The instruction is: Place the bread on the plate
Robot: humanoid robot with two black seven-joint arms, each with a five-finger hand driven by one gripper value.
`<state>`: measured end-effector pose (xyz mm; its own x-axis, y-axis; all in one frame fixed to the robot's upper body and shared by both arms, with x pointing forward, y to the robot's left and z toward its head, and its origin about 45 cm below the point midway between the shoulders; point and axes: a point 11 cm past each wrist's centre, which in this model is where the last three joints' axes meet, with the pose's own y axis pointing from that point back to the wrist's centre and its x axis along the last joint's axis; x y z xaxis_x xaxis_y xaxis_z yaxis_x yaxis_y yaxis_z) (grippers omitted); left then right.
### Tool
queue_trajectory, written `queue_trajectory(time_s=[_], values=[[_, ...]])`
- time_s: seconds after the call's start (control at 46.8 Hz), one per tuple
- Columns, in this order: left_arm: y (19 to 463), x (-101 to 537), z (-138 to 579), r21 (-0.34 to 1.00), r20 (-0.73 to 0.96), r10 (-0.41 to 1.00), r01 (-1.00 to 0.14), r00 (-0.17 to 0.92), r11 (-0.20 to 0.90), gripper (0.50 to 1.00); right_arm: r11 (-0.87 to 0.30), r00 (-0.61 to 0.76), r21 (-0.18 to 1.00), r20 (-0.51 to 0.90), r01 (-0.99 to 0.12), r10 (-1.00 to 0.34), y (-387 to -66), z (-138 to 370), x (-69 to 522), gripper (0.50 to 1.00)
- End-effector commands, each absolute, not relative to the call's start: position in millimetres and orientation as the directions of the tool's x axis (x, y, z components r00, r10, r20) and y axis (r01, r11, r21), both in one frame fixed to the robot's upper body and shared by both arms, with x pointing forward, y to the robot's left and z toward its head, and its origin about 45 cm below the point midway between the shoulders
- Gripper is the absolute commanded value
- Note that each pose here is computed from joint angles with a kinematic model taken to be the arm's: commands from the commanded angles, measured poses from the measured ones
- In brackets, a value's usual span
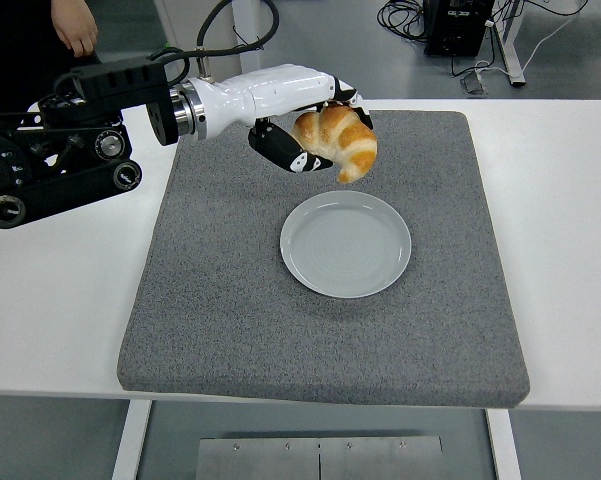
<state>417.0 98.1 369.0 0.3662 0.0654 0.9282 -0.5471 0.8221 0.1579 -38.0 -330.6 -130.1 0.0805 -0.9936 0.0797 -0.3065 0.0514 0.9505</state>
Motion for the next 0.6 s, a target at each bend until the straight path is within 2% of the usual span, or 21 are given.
queue_trajectory(time_s=[0.0, 0.577], values=[[94.5, 420.2, 362.6, 0.165, 0.926, 0.063, -0.55, 0.372, 0.819, 0.625, 0.052, 0.081, 0.95, 0.08, -0.307, -0.994, -330.7, -130.1, -38.0, 1.0], [73.4, 425.3, 315.1, 0.213, 0.9, 0.054, -0.545, 0.432, 0.811, 0.625, 0.052, 0.081, 0.95, 0.08, -0.307, -0.994, -330.7, -130.1, -38.0, 1.0]])
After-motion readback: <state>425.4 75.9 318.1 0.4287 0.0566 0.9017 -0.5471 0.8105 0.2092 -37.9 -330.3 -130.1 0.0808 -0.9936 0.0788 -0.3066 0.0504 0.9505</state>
